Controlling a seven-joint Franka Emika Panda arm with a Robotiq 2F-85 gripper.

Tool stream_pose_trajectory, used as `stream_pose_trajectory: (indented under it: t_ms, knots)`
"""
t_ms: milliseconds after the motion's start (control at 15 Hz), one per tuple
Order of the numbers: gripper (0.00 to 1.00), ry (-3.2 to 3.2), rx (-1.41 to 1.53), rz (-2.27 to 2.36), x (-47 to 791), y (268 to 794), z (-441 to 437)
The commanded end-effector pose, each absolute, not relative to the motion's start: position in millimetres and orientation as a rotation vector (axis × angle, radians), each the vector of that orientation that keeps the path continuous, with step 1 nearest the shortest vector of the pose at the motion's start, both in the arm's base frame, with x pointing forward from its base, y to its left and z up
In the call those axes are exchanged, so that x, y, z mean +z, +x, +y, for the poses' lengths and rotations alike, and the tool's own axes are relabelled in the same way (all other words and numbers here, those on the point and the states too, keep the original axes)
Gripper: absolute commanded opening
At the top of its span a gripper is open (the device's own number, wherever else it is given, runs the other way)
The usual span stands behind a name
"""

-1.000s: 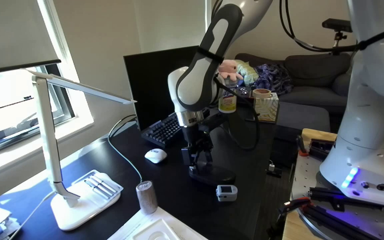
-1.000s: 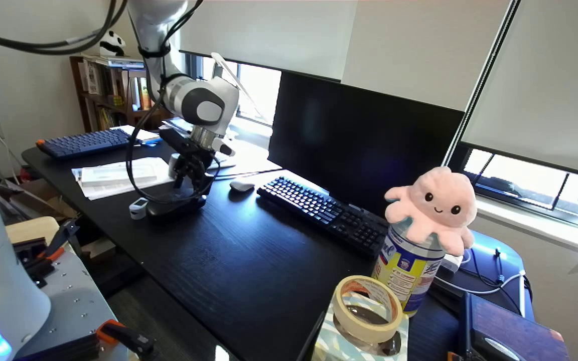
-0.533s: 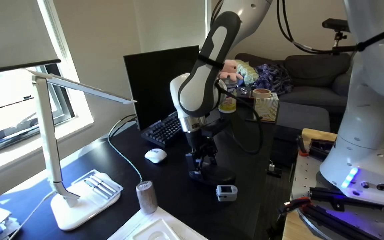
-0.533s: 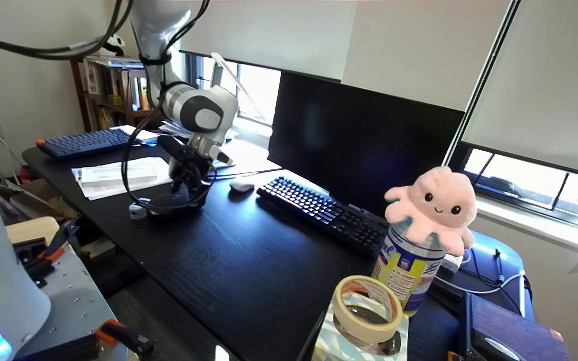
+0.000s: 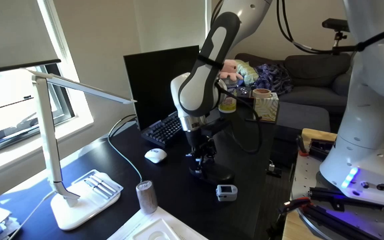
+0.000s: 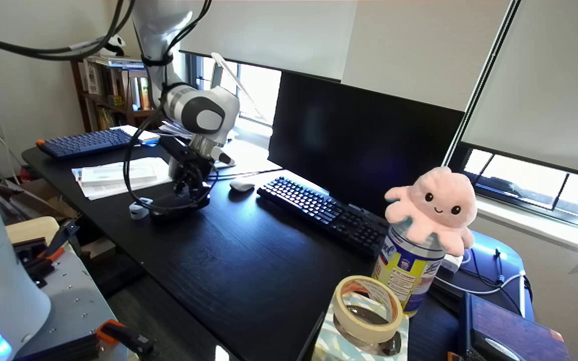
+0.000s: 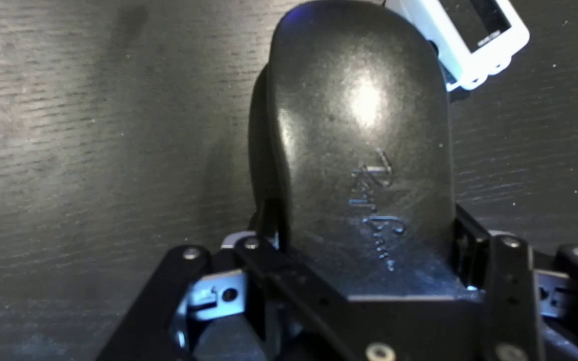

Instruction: Put the black glasses case near the keyboard

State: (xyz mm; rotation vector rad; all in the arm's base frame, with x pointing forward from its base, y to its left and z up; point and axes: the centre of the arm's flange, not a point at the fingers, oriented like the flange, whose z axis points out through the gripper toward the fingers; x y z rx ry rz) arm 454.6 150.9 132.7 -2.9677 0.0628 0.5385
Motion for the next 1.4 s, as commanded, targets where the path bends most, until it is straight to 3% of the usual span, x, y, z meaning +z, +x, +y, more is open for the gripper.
stream_pose_trajectory:
  t_ms: [0,533,933,1267,1333]
  knots:
    - [0.51,-2.958,0.38,0.148,179,446,112]
    - [0.51,-3.01,0.091,0.316,299,426,-22]
    - [0.51,-3.124,0.08,0.168,380,426,-165]
    - [0.51,-2.911,-0.048,0.197,361,467,-221]
    - [0.76,-2.98,-0.062,0.274,381,432,-211]
